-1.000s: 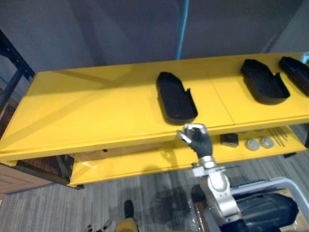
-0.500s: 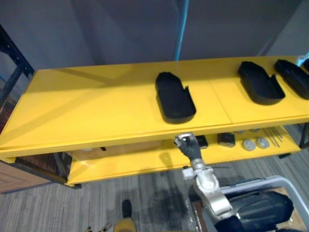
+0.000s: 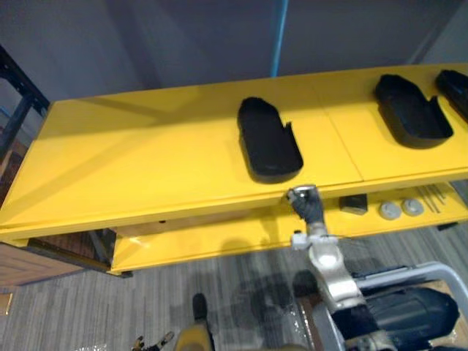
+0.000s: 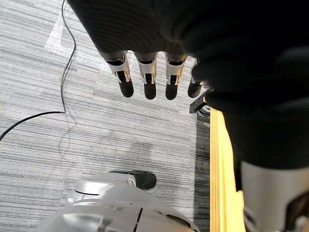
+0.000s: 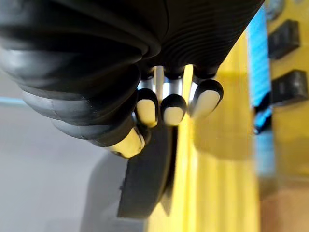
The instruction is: Walk over and take plastic housings, then place them on the shelf
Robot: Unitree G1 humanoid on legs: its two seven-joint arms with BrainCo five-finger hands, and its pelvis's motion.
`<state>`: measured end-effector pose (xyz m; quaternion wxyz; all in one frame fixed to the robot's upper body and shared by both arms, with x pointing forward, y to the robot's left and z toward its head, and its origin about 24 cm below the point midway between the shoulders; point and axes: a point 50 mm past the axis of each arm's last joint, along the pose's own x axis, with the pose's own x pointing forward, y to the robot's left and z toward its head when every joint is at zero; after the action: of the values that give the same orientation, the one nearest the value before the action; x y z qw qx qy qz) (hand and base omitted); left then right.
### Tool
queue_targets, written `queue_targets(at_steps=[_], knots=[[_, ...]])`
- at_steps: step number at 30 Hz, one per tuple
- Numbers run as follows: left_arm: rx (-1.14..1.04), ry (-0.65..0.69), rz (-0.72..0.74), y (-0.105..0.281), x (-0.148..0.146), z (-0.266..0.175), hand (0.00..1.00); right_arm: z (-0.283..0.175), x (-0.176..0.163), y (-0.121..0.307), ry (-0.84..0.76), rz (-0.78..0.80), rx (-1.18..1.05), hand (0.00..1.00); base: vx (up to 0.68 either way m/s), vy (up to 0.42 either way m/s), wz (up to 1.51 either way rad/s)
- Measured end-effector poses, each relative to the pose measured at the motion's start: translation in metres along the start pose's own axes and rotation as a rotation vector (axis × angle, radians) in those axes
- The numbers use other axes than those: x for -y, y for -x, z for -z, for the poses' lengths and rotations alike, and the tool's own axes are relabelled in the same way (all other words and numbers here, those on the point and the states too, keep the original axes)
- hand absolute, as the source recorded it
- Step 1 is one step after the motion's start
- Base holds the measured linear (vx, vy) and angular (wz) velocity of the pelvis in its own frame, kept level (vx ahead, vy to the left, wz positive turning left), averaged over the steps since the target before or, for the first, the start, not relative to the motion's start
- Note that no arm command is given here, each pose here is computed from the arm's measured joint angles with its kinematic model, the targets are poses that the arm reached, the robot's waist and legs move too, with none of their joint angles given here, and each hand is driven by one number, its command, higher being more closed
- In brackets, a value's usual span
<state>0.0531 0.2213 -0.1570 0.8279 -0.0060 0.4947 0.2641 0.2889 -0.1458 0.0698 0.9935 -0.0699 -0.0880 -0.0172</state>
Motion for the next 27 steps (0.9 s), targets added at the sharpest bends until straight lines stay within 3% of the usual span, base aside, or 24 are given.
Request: queue_targets(at_steps=[13, 27], knots=[[-0.022, -0.024, 0.031, 0.002, 0.009, 0.003, 0.00, -0.004, 0.005, -0.014, 0.061, -0.143, 0.000, 1.00, 0.00, 0.000, 0.01], [-0.026, -0.026, 0.056, 0.004, 0.016, 0.005, 0.00, 0.006, 0.012, -0.026, 0.081, -0.121, -0.042, 1.00, -0.02, 0.002, 0.04]])
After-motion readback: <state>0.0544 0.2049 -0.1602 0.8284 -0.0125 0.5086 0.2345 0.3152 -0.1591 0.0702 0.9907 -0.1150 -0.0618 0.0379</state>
